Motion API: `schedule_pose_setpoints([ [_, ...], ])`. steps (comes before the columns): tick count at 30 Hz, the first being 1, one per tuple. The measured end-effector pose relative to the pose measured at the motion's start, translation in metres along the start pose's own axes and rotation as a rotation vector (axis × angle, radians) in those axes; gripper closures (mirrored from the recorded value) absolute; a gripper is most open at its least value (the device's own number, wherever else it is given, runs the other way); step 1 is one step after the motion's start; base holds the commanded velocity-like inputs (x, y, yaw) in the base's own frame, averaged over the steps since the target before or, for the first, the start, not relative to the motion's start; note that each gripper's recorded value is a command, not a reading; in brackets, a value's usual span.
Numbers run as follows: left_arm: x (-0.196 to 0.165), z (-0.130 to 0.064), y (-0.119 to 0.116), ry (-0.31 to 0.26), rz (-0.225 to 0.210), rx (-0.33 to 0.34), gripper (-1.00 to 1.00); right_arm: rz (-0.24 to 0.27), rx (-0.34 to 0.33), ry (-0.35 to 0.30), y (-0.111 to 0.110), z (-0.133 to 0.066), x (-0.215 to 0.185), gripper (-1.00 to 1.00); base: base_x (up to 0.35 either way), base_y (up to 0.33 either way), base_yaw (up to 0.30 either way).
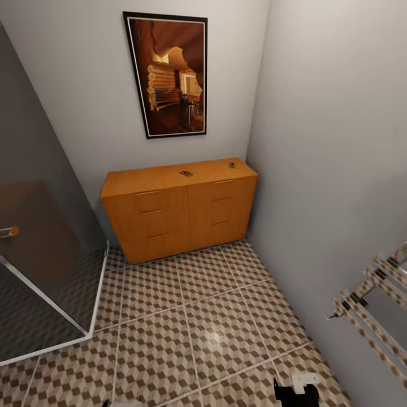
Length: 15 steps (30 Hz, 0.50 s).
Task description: Take the four mousetraps from the cabinet in the bathroom and place them on the bathroom floor. Make sure all four end up on the same floor surface, and ensure that at least two of them are either under or directly next to the same bathroom sink.
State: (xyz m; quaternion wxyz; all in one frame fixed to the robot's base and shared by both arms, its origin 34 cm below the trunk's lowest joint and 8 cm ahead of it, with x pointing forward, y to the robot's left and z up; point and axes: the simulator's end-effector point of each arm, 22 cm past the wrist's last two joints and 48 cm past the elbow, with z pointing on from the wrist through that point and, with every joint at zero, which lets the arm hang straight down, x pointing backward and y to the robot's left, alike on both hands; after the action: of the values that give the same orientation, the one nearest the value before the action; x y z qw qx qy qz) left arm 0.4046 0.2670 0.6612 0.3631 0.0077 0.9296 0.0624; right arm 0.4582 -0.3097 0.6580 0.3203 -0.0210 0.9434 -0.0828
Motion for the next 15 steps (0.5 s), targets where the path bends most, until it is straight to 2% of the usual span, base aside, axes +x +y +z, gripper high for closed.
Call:
schedule_pose_setpoints([
  [15, 0.0000, 0.0000, 0.0000, 0.000, 0.000, 0.000, -1.00, 0.000, 0.000, 0.000, 0.0000, 0.0000, 0.0000, -1.00, 0.236, 0.000, 0.000],
])
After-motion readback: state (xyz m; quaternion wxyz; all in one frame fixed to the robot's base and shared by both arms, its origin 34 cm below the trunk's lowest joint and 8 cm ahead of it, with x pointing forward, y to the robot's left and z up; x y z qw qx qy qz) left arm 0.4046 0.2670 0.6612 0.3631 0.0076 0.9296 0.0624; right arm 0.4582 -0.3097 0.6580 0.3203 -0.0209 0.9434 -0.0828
